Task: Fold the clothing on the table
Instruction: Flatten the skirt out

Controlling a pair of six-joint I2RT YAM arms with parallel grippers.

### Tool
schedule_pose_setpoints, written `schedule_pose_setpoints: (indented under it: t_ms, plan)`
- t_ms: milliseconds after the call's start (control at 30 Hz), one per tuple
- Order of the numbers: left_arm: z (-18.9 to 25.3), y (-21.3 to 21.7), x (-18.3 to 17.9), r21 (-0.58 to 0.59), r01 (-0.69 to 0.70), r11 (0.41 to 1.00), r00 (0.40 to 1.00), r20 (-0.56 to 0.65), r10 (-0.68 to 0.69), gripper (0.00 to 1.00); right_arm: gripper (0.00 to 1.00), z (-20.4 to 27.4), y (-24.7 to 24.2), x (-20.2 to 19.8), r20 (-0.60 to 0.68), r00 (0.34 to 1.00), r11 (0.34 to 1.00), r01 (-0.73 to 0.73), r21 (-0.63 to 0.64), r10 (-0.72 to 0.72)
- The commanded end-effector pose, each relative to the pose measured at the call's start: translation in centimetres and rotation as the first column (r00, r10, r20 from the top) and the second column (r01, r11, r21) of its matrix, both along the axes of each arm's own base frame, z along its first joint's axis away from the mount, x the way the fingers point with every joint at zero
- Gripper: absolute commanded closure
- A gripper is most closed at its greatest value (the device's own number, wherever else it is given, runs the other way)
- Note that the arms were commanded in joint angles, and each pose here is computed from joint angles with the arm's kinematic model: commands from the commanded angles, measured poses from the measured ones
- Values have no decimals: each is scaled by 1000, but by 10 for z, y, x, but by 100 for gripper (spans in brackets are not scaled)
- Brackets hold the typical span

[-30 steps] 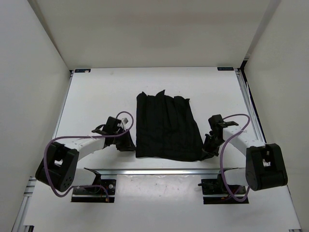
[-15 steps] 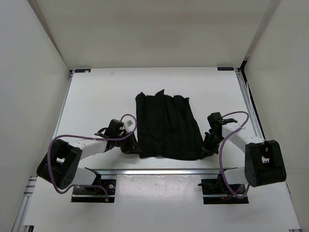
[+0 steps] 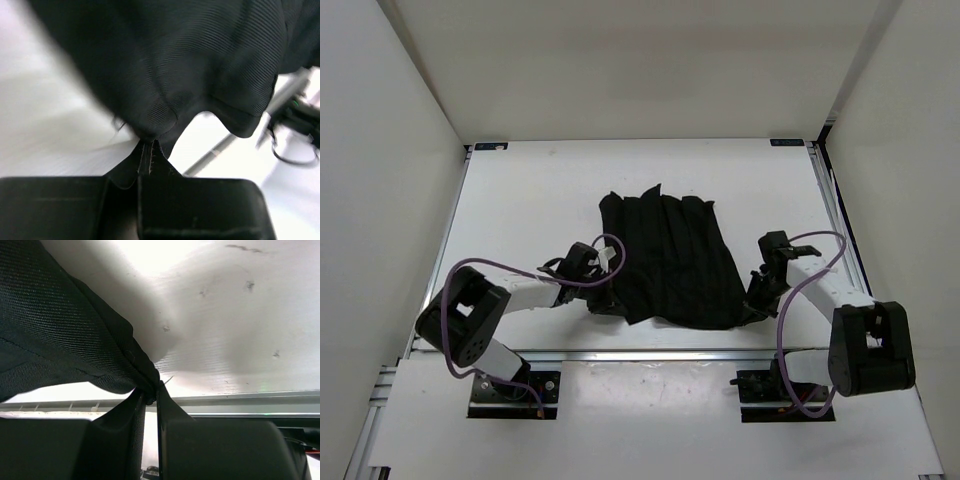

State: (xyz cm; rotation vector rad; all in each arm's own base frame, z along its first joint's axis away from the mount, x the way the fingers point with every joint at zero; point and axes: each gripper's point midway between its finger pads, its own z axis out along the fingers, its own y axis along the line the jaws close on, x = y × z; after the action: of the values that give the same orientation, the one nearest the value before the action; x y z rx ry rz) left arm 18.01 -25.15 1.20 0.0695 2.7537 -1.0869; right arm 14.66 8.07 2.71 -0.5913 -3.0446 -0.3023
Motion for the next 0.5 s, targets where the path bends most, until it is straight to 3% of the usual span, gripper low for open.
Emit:
schedule_pose_setpoints:
  t_ms: [0,167,267,467]
  plan:
    - [-11,52,30,233,-131,964,989,97,111,100,100,14,-5,10,42,999,1000,-2,-6,2]
    - [62,87,91,192,-285,939,944,228,239,100,100,47,-5,53,208,978,1000,-20,-7,21]
    - [87,104,112,256,-326,910,918,316,241,100,100,65,-13,80,290,957,1000,11,6,-12]
    - [92,105,109,217,-342,914,912,312,266,100,100,70,-15,92,289,956,999,-38,-20,42]
